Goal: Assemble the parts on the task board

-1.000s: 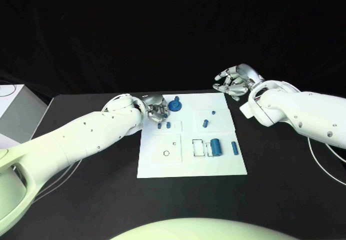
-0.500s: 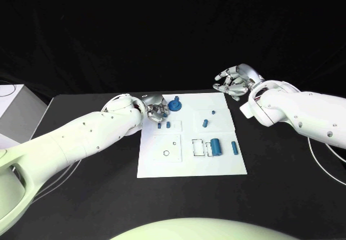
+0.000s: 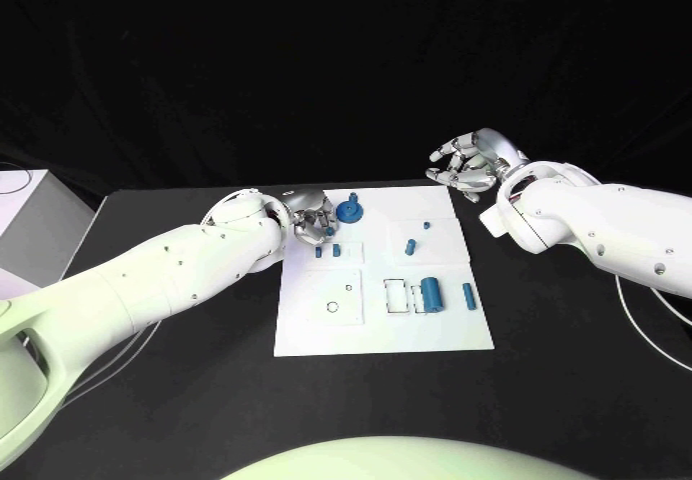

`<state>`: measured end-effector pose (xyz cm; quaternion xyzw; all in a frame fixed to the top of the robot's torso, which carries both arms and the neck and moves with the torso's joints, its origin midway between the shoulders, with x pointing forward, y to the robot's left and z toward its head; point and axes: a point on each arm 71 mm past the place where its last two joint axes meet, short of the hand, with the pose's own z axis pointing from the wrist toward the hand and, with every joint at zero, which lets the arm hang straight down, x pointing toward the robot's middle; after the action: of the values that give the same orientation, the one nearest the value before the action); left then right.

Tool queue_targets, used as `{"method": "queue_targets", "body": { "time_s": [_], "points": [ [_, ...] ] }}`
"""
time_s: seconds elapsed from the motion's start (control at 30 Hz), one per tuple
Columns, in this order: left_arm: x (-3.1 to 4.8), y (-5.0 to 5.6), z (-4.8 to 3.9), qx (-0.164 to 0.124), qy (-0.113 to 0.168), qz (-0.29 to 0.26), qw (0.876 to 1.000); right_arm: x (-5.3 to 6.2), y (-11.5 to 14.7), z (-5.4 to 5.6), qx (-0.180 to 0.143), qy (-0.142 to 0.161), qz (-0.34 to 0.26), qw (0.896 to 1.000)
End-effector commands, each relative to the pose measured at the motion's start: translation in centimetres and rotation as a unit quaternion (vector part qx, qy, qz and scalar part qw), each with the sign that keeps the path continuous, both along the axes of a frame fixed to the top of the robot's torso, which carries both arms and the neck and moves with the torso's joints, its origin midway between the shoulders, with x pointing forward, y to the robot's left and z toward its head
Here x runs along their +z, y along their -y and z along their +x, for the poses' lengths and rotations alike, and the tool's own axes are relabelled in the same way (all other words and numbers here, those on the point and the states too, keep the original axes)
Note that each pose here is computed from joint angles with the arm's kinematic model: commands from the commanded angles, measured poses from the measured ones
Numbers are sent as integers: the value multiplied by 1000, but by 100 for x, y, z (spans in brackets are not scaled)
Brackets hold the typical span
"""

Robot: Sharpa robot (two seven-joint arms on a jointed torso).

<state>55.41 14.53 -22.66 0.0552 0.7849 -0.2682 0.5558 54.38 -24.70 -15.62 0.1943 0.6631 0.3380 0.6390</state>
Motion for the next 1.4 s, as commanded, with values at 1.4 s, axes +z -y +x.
{"method": "queue_targets", "body": {
  "time_s": [1.4],
  "points": [
    [9,-128,-3,25,21,-18,999,-8,9,-5,5,0,0,1000]
  ]
}}
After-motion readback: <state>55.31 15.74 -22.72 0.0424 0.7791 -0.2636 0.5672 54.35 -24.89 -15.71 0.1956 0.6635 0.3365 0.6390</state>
